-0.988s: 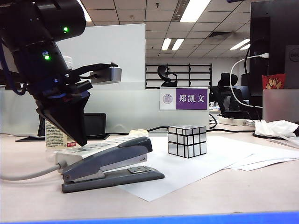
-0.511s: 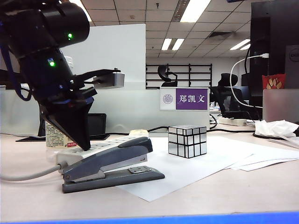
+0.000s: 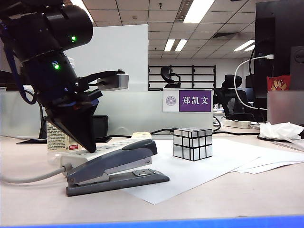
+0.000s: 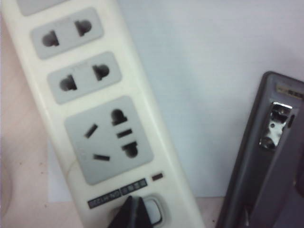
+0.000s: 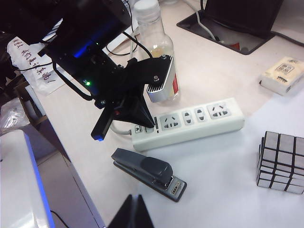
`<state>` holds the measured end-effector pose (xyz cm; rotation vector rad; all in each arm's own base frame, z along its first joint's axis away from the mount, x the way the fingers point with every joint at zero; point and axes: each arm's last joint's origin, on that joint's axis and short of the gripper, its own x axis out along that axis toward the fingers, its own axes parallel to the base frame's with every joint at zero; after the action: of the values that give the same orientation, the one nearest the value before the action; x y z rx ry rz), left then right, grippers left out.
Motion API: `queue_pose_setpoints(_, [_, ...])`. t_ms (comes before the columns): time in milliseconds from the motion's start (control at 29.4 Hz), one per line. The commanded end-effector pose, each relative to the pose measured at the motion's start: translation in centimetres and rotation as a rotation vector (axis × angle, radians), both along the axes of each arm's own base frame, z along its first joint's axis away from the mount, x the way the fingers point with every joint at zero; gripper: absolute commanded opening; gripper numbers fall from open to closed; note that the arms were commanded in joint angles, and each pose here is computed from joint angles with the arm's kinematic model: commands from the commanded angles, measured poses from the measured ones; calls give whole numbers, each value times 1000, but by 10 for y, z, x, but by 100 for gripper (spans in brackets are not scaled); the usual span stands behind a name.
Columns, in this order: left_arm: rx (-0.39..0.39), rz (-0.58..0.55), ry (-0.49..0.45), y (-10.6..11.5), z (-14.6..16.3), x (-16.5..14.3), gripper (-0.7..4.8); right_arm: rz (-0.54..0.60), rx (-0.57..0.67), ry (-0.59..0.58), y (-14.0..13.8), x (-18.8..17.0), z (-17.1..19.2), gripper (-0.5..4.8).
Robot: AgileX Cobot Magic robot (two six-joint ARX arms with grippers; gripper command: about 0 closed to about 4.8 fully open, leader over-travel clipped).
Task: Press the button on the power strip.
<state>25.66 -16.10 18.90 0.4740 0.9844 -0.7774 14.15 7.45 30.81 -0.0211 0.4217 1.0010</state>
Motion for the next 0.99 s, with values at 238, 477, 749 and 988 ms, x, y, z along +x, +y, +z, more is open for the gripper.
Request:
queue_pose_setpoints(238, [-83,4,-8,3,16,-9,-5,-2,11,-17,0,0,3,0])
queue_pose_setpoints(477, [-101,19,-78,7,32,-13,-5,2,14,-15,0,0,3,0])
queue_pose_setpoints(749, [-122,40,-89,9,40,-17,-5,7,16,-14,0,0,3,0])
queue_pose_setpoints(988, [-159,40,-145,10,52,-19,-5,6,16,-14,0,0,3,0])
